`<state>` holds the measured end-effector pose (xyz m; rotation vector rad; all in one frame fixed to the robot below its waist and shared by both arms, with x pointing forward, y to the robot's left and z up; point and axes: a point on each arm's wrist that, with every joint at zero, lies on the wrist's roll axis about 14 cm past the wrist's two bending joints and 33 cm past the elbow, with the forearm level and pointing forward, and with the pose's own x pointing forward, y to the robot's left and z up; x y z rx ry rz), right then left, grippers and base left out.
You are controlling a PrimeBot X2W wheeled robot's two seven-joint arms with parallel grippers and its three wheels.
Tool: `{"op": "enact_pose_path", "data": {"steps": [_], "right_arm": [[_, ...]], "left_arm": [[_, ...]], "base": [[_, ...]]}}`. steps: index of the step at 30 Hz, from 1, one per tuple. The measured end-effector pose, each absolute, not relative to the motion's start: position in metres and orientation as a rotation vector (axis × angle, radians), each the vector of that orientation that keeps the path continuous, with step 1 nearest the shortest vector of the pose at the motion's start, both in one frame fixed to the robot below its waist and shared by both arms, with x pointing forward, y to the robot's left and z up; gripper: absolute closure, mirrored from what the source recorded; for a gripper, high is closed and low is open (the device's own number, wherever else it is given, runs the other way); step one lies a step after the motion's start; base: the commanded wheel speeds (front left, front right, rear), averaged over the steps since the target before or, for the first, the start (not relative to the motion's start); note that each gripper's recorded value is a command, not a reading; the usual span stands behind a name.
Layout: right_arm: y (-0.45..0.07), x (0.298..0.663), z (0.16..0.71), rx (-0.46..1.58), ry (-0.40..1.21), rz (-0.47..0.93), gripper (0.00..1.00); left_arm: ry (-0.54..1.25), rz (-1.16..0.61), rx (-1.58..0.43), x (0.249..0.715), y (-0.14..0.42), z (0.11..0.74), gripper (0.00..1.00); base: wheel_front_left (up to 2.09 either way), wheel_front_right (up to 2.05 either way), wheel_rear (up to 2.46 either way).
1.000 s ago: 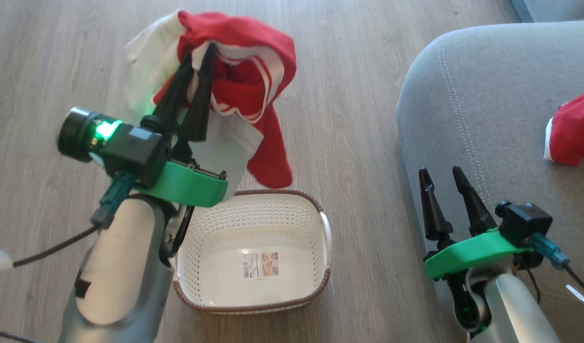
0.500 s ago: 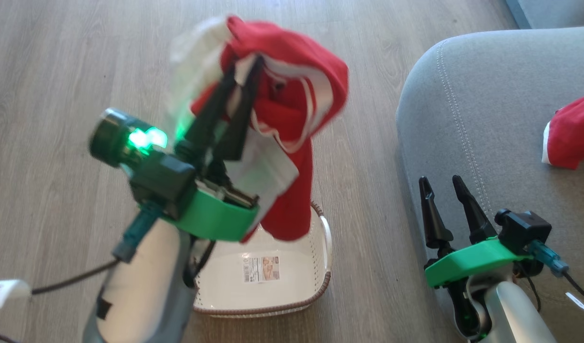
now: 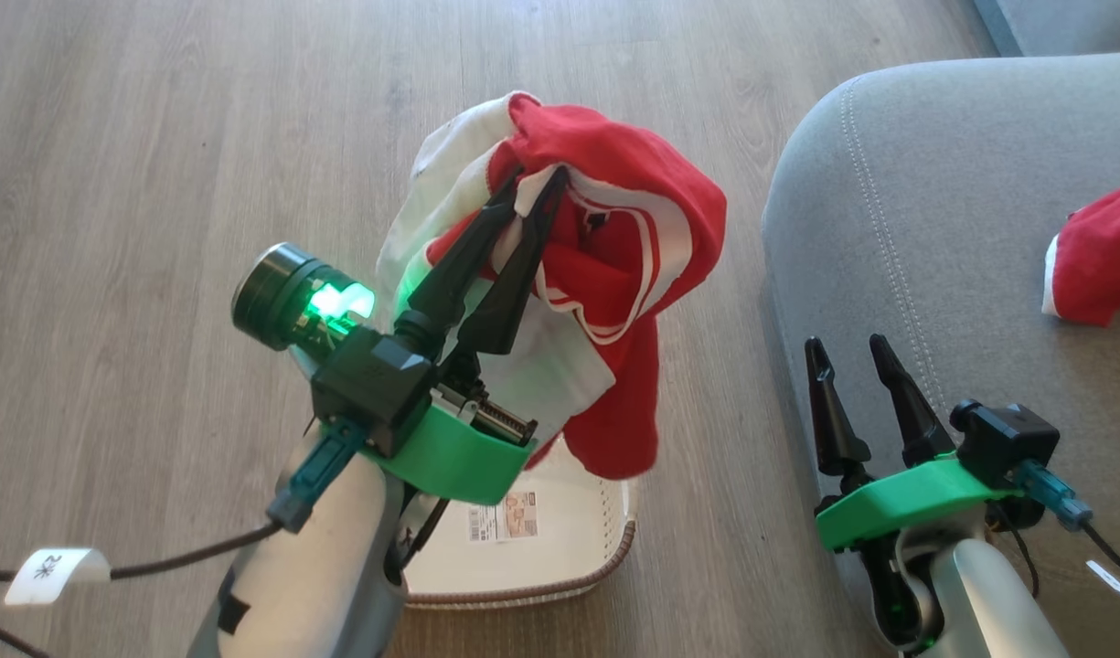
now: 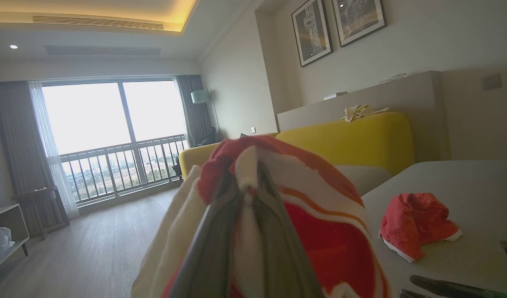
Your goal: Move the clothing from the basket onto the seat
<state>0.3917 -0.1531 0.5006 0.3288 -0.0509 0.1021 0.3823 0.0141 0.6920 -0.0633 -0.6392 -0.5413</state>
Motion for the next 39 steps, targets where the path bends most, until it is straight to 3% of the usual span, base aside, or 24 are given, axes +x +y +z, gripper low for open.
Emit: {"op": "enact_pose_path", "data": {"steps": [14,28,39], "right_arm": [[-0.148,0.39,0.522,0.254,-0.116,0.135,0.0],[-0.058,0.358,0.521,-0.013,-0.114,0.54,0.0],[-0.048,0.369,0.539,-0.056,-0.175,0.577,0.0]], "left_arm": [[-0.651,-0.545,-0.07,0.381,0.01,0.696,1.0],[-0.642,-0.543,-0.079,0.383,0.01,0.693,1.0],[-0.642,-0.598,-0.082,0.37,-0.004,0.693,1.0]], "base": [[0.0,0.0,0.0],[0.0,0.0,0.0],[0.0,0.0,0.0]]}}
